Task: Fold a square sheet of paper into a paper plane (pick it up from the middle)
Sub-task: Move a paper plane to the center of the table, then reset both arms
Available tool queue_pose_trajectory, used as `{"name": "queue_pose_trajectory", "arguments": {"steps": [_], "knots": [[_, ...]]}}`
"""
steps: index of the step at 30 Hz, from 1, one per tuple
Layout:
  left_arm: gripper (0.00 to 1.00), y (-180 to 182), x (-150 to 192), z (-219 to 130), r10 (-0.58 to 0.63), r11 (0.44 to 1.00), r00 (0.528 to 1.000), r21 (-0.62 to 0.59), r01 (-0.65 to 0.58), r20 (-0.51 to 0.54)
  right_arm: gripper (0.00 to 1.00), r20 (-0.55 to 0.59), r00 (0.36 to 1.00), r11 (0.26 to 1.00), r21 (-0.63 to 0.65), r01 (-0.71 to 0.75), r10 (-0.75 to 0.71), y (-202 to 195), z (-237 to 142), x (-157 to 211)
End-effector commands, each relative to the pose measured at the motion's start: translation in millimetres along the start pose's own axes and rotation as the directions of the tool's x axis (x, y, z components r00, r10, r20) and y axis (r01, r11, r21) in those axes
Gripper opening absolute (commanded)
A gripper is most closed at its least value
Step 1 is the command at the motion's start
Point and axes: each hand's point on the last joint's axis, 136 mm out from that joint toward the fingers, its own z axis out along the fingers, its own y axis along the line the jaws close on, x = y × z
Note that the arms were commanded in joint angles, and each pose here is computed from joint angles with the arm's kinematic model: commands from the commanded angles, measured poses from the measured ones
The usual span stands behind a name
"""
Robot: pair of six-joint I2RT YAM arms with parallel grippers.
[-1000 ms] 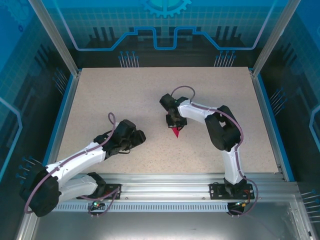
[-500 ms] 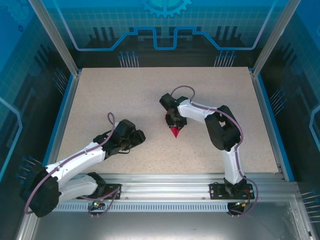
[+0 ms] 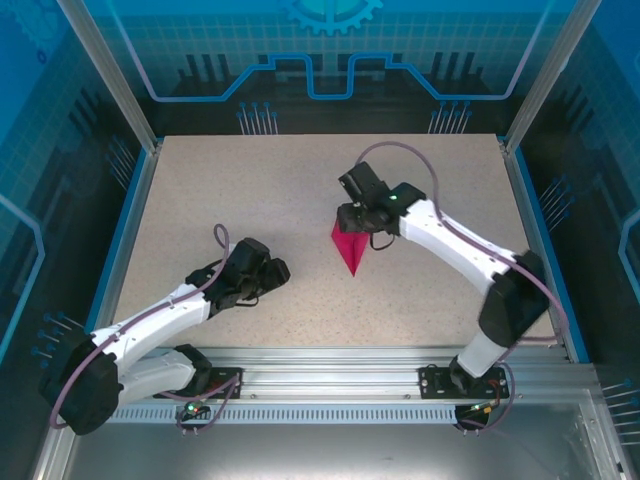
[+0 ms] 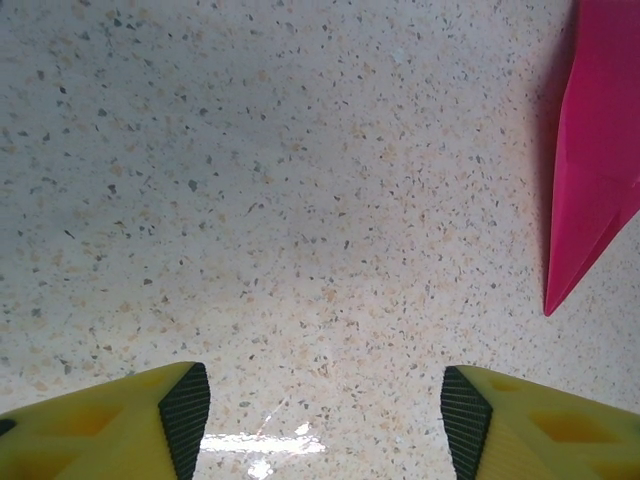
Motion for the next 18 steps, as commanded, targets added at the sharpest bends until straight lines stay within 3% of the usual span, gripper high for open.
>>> {"name": "queue_pose_trajectory", "arguments": {"steps": [1, 7, 10, 14, 18], "knots": [[0.69, -0.8, -15.3, -11.3, 0.036, 0.999, 0.997, -0.011, -0.036, 0.063, 0.63, 0.171, 0.985, 0.994, 0.104, 0.016, -0.034, -28.9, -43.2, -8.1], [0.79, 9.2, -32.6, -24.8, 0.088, 0.996, 0.981, -0.046, -0.081, 0.171, 0.93, 0.464, 0.886, 0.964, 0.239, -0.118, -0.007, -102.4, -106.1, -5.5], [0.86, 15.4, -45.3, -34.3, 0.133, 0.99, 0.962, -0.084, -0.116, 0.24, 0.99, 0.524, 0.851, 0.936, 0.312, -0.16, -0.03, -138.4, -114.3, 4.9], [0.96, 23.1, -64.9, -48.9, 0.202, 0.975, 0.922, -0.153, -0.16, 0.33, 1.0, 0.464, 0.882, 0.91, 0.398, -0.118, -0.089, -178.9, -73.2, 30.3], [0.99, 40.4, -90.8, -58.9, 0.311, 0.938, 0.848, -0.283, -0.201, 0.429, 0.99, 0.387, 0.922, 0.909, 0.383, -0.166, 0.005, -217.3, -19.5, 60.7]]}}
